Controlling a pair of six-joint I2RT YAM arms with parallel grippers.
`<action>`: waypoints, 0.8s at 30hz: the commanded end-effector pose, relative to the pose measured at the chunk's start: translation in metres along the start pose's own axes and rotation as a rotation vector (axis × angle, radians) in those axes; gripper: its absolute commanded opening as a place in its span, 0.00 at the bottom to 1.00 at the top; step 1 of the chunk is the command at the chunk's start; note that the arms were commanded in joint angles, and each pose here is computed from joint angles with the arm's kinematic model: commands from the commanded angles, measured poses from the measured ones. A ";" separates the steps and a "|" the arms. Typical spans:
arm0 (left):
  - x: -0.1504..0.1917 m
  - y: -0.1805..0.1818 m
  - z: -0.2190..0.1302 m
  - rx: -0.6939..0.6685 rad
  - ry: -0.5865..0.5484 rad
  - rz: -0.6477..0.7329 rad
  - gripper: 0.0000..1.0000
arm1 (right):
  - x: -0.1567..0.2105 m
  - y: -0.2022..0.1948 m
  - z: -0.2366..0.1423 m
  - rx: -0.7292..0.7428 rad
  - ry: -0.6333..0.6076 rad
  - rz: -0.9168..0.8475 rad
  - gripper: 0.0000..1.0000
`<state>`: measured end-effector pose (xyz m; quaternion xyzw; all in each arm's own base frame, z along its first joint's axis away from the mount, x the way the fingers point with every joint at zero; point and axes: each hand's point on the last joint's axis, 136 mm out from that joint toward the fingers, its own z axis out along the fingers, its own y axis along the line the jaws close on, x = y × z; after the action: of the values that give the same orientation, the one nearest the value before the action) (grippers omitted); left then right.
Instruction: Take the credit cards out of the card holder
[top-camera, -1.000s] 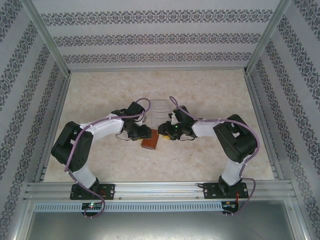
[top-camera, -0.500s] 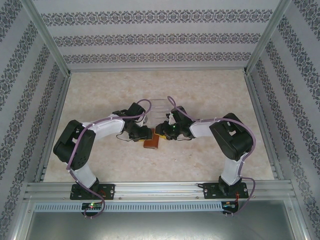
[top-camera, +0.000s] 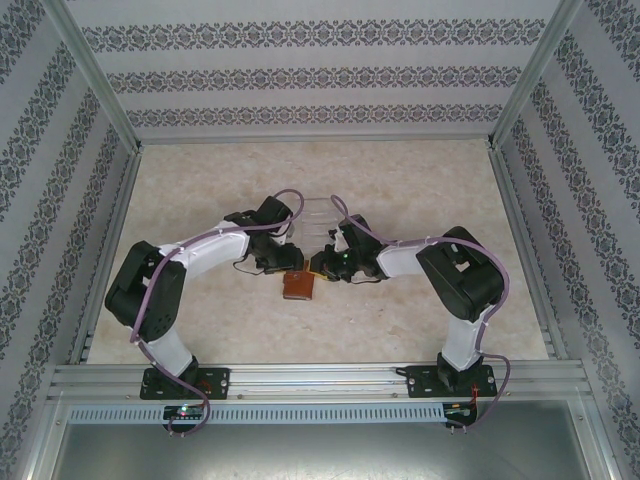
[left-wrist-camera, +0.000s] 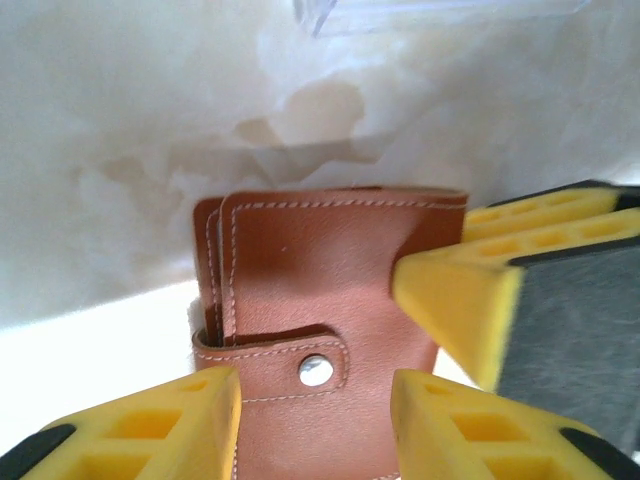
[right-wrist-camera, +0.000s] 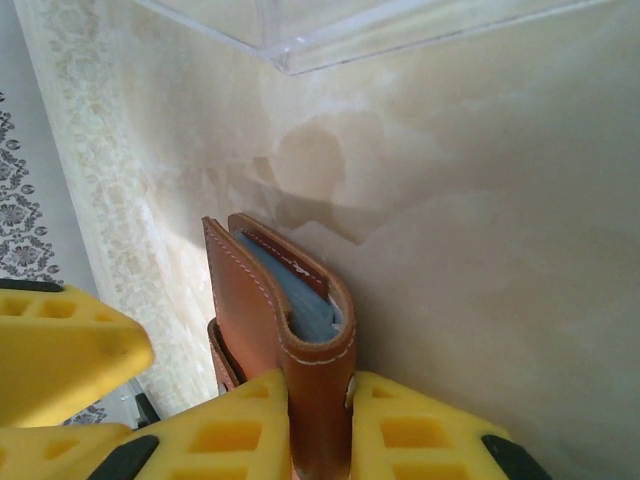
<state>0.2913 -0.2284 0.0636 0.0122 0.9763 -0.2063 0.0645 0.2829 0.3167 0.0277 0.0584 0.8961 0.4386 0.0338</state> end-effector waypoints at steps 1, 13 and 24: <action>0.007 -0.005 -0.003 -0.033 0.027 0.047 0.41 | 0.009 -0.006 -0.001 0.019 0.014 0.015 0.15; 0.019 -0.001 0.019 -0.069 0.113 0.057 0.32 | 0.009 -0.006 0.000 0.027 0.011 0.036 0.13; 0.034 0.010 0.033 -0.098 0.179 0.059 0.37 | 0.009 -0.005 0.003 0.023 0.015 0.051 0.12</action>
<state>0.2782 -0.2386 0.0398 0.0433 0.9826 -0.1795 0.0201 0.2823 0.3174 0.0291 0.0734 0.8942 0.4407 0.0271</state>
